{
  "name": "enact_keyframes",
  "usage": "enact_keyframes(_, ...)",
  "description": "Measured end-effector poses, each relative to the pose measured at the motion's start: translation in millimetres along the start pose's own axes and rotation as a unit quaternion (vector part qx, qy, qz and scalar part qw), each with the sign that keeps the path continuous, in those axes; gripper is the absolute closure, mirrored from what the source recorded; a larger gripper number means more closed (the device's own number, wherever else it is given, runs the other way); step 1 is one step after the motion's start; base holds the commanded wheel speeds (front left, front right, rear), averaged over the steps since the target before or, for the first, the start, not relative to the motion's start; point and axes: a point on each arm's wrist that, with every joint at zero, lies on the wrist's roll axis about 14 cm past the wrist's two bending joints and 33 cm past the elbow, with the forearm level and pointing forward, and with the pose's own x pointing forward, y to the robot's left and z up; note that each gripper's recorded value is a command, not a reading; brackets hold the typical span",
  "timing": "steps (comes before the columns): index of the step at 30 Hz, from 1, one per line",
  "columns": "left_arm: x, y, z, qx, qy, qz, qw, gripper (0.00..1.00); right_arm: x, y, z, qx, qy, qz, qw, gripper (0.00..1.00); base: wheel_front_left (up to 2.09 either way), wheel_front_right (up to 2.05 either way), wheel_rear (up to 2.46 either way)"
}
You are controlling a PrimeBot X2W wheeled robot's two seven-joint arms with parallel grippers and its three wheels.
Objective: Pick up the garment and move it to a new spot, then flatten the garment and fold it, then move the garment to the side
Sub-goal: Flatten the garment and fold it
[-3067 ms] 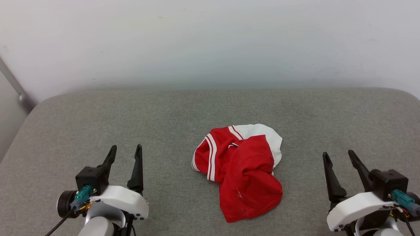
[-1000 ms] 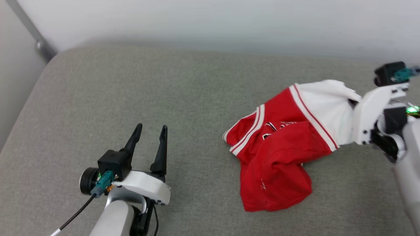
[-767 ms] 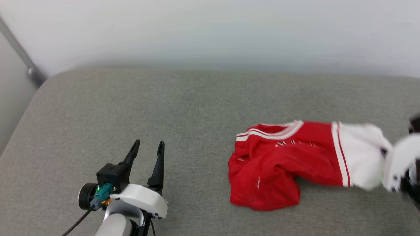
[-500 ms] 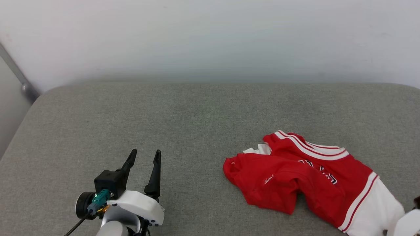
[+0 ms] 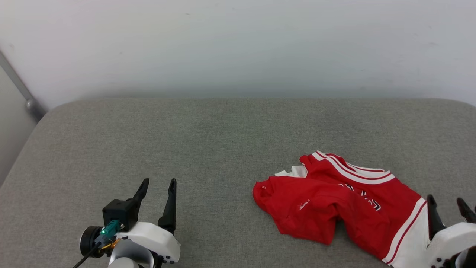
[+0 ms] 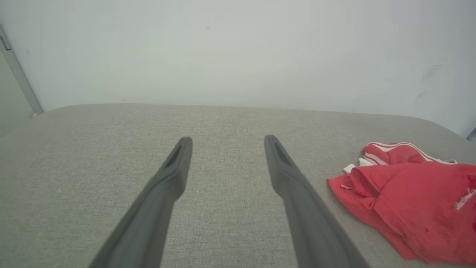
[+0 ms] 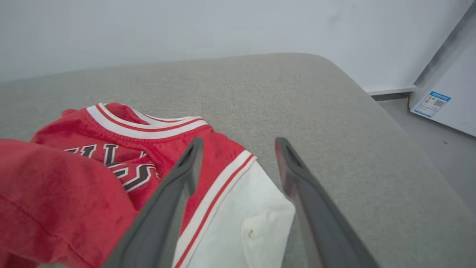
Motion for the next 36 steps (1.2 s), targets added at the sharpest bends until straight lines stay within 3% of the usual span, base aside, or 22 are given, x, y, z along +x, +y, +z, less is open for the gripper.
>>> enact_keyframes(6, -0.7, 2.5, 3.1, 0.004, -0.001, 0.003, 1.000, 0.00, -4.1, 46.6, 38.6, -0.014, -0.096, 0.059, 0.994, 0.00, 0.00, 0.00, 0.00)
enact_keyframes(12, 1.0, 0.8, 4.3, 0.007, 0.000, 0.003, 1.000, 0.00, -20.7, 87.0, 49.0, -0.020, -0.128, 0.113, 0.985, 0.00, 0.00, 0.00, 0.00)
enact_keyframes(19, 10.9, -10.6, 6.7, 0.013, 0.002, -0.018, 1.000, 0.00, -39.9, 98.6, 49.3, -0.010, -0.138, 0.131, 0.982, 0.00, 0.00, 0.00, 0.00)
enact_keyframes(24, 32.5, -47.0, 10.7, 0.026, 0.013, -0.084, 0.996, 0.00, -47.9, 94.1, 52.2, -0.004, -0.142, 0.124, 0.982, 0.00, 0.00, 0.00, 0.00)
enact_keyframes(31, 63.9, -104.6, -15.3, 0.044, 0.103, -0.191, 0.975, 0.00, -47.9, 79.6, 45.7, 0.003, -0.128, 0.101, 0.987, 0.00, 0.00, 0.00, 0.00)
enact_keyframes(36, 71.8, -119.9, -70.9, 0.080, 0.240, -0.238, 0.938, 0.00, -39.1, 66.5, 30.8, 0.013, -0.103, 0.079, 0.991, 0.00, 0.00, 0.00, 0.00)
